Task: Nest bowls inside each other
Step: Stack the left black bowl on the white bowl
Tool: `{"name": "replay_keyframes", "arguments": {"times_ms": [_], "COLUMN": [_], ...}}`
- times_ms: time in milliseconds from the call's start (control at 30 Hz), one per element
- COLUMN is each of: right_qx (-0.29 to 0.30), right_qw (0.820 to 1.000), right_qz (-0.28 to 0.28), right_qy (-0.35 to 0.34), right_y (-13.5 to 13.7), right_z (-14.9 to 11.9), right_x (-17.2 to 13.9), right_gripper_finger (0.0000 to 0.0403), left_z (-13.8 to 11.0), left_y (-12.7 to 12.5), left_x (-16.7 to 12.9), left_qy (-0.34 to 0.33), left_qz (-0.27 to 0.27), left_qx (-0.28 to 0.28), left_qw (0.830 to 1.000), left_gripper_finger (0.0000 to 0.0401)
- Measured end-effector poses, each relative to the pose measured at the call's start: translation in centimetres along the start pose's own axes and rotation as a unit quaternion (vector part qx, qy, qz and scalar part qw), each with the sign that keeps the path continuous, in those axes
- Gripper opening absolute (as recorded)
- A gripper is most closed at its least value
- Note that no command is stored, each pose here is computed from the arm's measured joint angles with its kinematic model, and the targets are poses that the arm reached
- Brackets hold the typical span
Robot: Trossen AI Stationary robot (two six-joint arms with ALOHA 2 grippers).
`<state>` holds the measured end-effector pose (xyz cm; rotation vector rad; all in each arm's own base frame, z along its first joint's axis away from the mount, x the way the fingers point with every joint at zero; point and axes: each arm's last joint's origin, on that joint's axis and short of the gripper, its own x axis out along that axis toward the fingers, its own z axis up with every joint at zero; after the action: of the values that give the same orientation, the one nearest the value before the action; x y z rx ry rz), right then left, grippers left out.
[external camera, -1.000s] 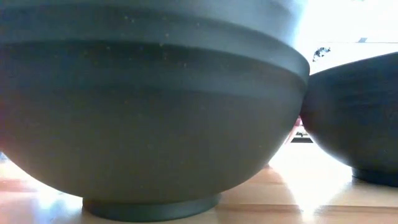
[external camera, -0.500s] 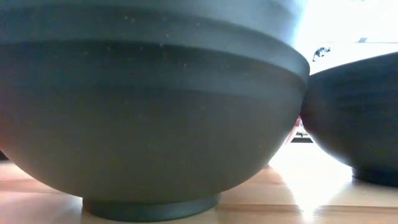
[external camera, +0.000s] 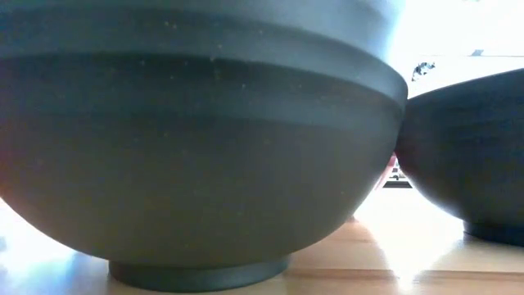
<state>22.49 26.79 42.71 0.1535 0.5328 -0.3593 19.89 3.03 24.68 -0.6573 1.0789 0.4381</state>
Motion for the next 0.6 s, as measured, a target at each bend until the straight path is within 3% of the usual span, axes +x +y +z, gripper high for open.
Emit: {"name": "replay_keyframes", "arguments": {"times_ms": [267,600], "right_qx": [0.001,-0.013], "right_qw": [1.000,1.000], "right_qz": [0.002,0.001], "right_qy": [0.001,0.005], "right_y": [0.0,0.0], "right_z": [0.0,0.0], "right_x": [0.0,0.0], "right_gripper_finger": [0.0140,0.0140], "left_z": [3.9,8.1], "left_y": [-1.1,-4.5], "left_x": [-5.3,-9.3], "left_qy": [-0.065,-0.122], "left_qz": [-0.086,-0.084], "left_qx": [-0.016,-0.004], "left_qw": [0.994,0.989], "left_gripper_finger": [0.0000,0.0000]}}
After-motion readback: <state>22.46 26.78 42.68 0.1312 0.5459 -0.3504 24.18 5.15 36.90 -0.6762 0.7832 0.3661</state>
